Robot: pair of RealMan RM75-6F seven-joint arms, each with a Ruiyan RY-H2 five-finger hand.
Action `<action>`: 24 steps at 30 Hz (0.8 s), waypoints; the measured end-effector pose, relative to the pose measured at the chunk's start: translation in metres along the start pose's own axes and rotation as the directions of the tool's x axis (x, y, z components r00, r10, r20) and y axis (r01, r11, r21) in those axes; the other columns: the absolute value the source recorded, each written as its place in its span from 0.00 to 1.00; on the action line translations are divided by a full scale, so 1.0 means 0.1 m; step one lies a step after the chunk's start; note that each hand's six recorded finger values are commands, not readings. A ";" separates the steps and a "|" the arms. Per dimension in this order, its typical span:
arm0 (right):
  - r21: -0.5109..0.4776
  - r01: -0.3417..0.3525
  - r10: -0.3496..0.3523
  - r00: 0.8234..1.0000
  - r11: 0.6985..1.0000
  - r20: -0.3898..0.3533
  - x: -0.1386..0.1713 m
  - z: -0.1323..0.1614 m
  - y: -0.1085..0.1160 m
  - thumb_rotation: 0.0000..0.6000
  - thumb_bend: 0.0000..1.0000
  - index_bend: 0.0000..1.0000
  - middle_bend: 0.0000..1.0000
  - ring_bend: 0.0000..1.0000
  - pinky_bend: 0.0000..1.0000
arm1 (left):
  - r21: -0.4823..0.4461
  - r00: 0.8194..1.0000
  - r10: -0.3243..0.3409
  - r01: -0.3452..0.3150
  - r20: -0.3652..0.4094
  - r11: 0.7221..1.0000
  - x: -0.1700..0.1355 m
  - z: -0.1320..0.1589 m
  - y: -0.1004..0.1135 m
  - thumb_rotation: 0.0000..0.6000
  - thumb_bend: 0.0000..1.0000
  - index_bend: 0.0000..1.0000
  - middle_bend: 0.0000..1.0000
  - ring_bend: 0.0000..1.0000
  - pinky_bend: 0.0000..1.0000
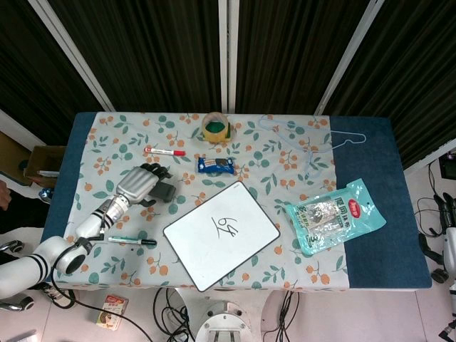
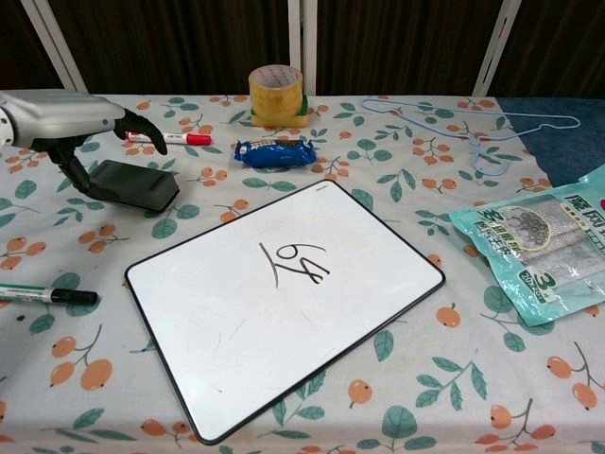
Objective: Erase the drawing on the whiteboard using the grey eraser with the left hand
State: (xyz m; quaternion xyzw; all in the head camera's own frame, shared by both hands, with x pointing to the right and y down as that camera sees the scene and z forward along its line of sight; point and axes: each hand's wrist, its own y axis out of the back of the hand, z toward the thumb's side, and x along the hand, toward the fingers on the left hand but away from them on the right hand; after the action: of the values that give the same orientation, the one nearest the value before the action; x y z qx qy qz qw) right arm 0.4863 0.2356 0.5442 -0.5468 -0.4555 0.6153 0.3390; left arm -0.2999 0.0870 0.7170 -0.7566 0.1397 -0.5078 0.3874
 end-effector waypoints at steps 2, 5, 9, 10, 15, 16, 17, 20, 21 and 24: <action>0.000 -0.002 0.002 1.000 1.000 -0.002 0.00 0.01 -0.01 1.00 0.28 0.00 0.00 0.00 0.00 | -0.001 1.000 -0.006 0.006 -0.005 1.000 0.02 -0.01 -0.03 1.00 0.24 0.25 0.20 0.15 0.24; 0.000 -0.001 0.001 1.000 1.000 -0.002 0.00 0.01 -0.01 1.00 0.28 0.00 0.00 0.00 0.00 | -0.005 1.000 -0.013 0.013 -0.014 1.000 0.04 -0.03 -0.06 1.00 0.24 0.25 0.20 0.16 0.24; 0.001 -0.002 0.002 1.000 1.000 0.003 0.00 -0.01 -0.01 1.00 0.27 0.00 0.00 0.00 0.00 | -0.005 0.999 -0.021 0.021 -0.024 1.000 0.06 -0.05 -0.09 1.00 0.25 0.26 0.22 0.17 0.25; 0.001 -0.003 0.003 1.000 1.000 0.004 0.00 -0.01 -0.01 1.00 0.28 0.00 0.00 0.00 0.00 | -0.003 0.999 -0.022 0.022 -0.027 1.000 0.07 -0.06 -0.10 1.00 0.26 0.27 0.23 0.17 0.26; -0.002 -0.003 0.003 1.000 1.000 0.009 0.00 -0.03 -0.02 1.00 0.28 0.00 0.00 0.00 0.00 | -0.005 0.999 -0.024 0.024 -0.043 1.000 0.08 -0.10 -0.13 1.00 0.27 0.28 0.25 0.19 0.28; -0.002 -0.004 0.004 1.000 1.000 0.009 0.00 -0.03 -0.02 1.00 0.28 0.00 0.00 0.00 0.00 | -0.003 0.999 -0.024 0.024 -0.044 1.000 0.08 -0.11 -0.13 1.00 0.27 0.29 0.25 0.20 0.28; -0.002 -0.004 0.004 1.000 1.000 0.009 0.00 -0.03 -0.02 1.00 0.28 0.00 0.00 0.00 0.00 | -0.003 0.999 -0.021 0.021 -0.045 1.000 0.08 -0.11 -0.14 1.00 0.27 0.30 0.26 0.20 0.28; -0.002 -0.004 0.004 1.000 1.000 0.007 0.00 -0.03 -0.02 1.00 0.28 0.00 0.00 0.00 0.00 | -0.007 0.999 -0.009 0.008 -0.043 1.000 0.08 -0.10 -0.13 1.00 0.28 0.32 0.27 0.21 0.30; -0.002 -0.004 0.004 1.000 1.000 0.007 -0.01 -0.02 -0.02 1.00 0.28 0.00 0.00 0.00 0.00 | -0.007 0.999 -0.004 0.003 -0.042 1.000 0.08 -0.10 -0.13 1.00 0.28 0.32 0.27 0.22 0.30; -0.003 -0.005 0.005 1.000 1.000 0.005 -0.01 -0.02 -0.03 1.00 0.28 0.00 0.00 0.00 0.00 | -0.001 0.999 0.011 -0.011 -0.038 1.000 0.08 -0.09 -0.12 1.00 0.28 0.34 0.28 0.23 0.31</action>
State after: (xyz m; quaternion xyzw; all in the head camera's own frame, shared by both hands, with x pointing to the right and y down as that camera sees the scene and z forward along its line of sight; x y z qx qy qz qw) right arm 0.4881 0.2361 0.5471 -0.5468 -0.4557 0.6170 0.3356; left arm -0.3060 0.0859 0.7329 -0.7463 0.1515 -0.5199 0.3871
